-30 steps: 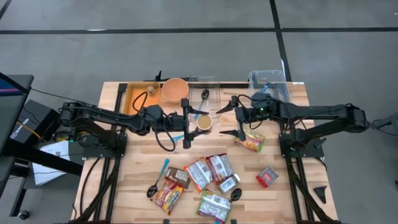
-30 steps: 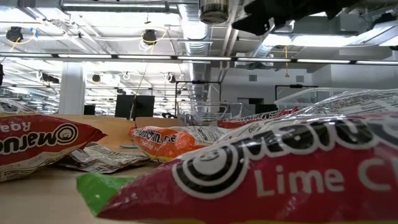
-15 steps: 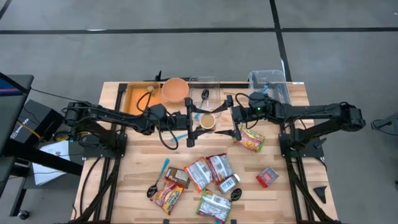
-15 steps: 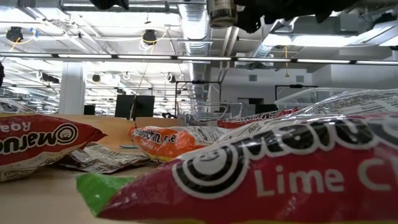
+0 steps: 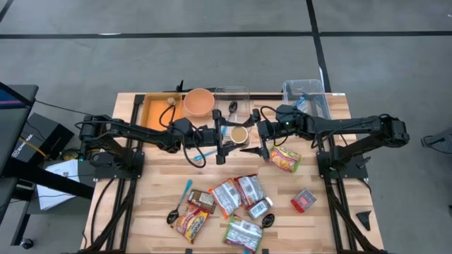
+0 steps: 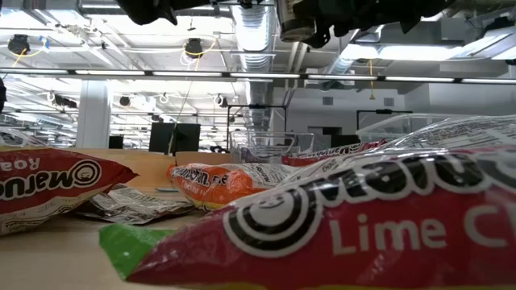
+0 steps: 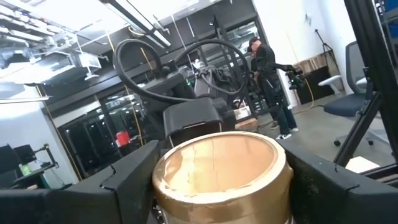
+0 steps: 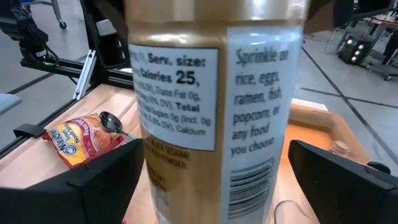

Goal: Pick & Place Food Item
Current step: Put the gold seasoning bottle into the orange bin

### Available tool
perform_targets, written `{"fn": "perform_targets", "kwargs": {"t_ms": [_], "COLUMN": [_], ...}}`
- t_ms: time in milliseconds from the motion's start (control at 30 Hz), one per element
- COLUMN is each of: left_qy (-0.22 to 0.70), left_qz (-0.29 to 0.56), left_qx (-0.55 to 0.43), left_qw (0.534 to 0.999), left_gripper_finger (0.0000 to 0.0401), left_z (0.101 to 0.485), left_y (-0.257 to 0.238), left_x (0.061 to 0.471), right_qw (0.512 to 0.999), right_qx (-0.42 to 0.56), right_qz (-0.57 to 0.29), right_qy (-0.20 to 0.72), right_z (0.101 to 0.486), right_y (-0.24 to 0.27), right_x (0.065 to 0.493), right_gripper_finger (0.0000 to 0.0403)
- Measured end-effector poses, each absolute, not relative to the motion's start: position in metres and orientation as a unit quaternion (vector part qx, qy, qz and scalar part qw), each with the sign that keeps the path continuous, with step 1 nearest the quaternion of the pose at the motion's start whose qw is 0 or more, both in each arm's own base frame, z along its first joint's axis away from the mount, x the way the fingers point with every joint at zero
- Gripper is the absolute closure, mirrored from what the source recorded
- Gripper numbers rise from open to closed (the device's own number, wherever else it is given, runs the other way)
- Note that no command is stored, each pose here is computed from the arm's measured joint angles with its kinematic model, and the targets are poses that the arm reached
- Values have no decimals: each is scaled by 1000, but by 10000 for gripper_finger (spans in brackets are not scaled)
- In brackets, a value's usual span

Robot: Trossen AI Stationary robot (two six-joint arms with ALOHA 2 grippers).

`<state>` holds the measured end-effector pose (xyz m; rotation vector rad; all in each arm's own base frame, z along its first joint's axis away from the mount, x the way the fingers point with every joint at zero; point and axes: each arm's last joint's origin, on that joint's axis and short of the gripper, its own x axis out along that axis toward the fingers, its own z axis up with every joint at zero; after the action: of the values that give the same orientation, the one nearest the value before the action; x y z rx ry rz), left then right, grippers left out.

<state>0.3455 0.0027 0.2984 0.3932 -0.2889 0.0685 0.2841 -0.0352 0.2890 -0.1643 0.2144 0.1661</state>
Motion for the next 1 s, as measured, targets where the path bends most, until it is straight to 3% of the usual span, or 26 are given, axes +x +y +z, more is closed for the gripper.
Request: {"fn": "perform_targets", "kwargs": {"t_ms": [433, 800, 1000], "left_qy": [-151, -149, -149], "left_qz": [30, 31, 78], "left_qx": [193, 200, 238], "left_qw": [969, 968, 957], "left_gripper_finger": [123, 110, 91], "left_z": [300, 299, 312], "left_y": [2, 2, 4], "left_x": [345, 345, 336], "right_qw": [987, 987, 986], "right_qx": [-82, -81, -72], "right_qz": [84, 86, 76], "right_qy": [108, 108, 133], "right_z": [289, 289, 285], "right_y": [-35, -31, -37], "right_x": [284, 284, 282], "right_gripper_finger": [125, 125, 125]}}
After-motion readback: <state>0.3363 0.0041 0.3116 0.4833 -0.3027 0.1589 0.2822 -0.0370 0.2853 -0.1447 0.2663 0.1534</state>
